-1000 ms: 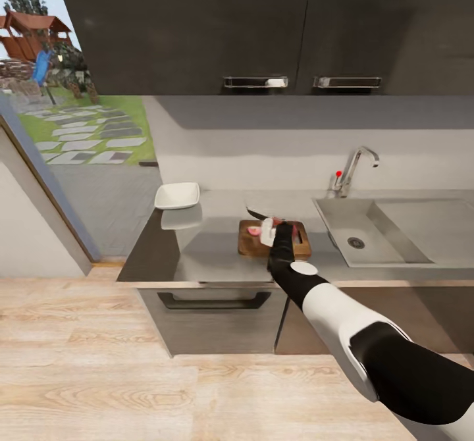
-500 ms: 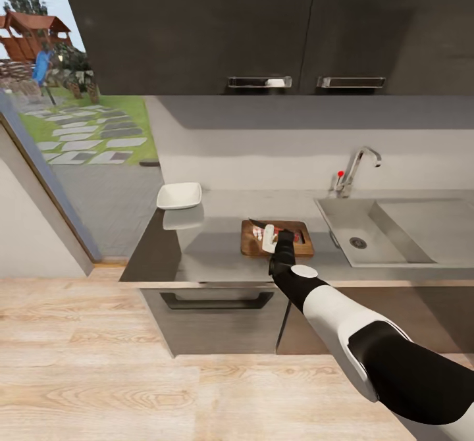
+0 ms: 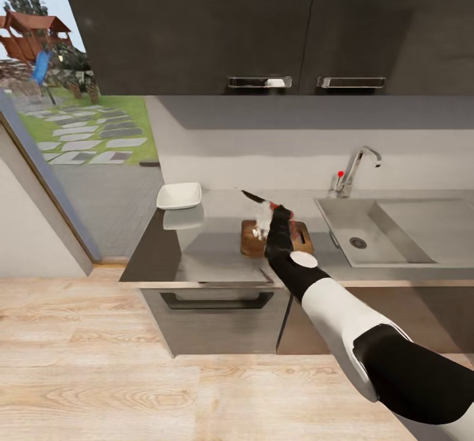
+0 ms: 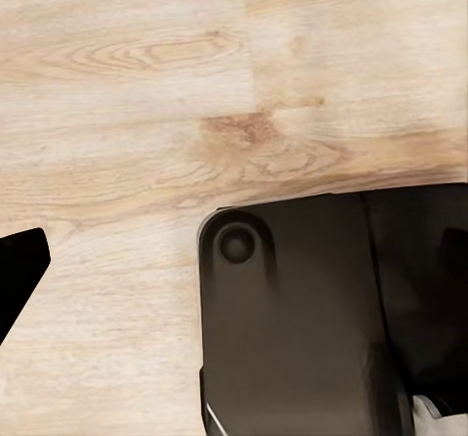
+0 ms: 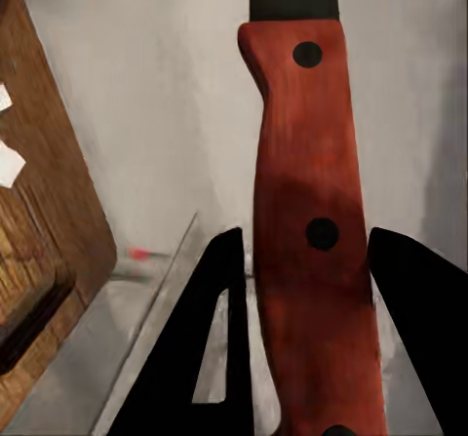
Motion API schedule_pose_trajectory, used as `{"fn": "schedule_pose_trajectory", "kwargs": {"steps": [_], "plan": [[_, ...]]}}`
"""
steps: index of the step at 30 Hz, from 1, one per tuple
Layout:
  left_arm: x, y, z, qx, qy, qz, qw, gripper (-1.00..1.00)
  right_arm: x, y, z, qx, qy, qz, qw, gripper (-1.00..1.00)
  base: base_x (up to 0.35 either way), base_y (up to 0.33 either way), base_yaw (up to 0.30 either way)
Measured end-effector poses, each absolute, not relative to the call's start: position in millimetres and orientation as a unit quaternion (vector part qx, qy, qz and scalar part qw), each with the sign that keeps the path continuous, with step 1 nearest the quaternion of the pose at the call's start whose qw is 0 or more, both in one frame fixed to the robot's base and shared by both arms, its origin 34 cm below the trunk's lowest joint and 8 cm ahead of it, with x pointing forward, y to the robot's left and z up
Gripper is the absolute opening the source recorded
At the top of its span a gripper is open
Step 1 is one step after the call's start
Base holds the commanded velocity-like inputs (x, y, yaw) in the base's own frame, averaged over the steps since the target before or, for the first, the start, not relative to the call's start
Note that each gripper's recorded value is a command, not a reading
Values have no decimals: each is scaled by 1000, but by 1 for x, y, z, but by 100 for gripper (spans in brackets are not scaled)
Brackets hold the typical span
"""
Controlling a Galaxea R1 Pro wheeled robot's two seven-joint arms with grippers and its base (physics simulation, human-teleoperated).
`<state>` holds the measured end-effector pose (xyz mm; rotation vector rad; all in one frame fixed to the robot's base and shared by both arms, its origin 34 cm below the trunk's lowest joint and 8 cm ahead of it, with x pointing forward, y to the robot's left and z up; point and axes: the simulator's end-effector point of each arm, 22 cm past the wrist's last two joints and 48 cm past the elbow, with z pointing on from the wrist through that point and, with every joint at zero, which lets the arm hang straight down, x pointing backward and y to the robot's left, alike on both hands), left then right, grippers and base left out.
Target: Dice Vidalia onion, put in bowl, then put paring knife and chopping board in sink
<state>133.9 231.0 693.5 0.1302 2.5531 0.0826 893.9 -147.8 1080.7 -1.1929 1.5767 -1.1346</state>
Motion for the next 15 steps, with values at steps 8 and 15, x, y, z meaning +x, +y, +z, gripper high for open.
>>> {"fn": "schedule_pose_trajectory", "kwargs": {"steps": [8,15], "plan": [[133,230,694,49,956,30,288,100,899,-332,1165,-277,764,-372,449,-100,0,0,0],[130,231,693,50,957,31,283,100,854,-451,1131,-140,863,-220,433,-100,0,0,0]]}}
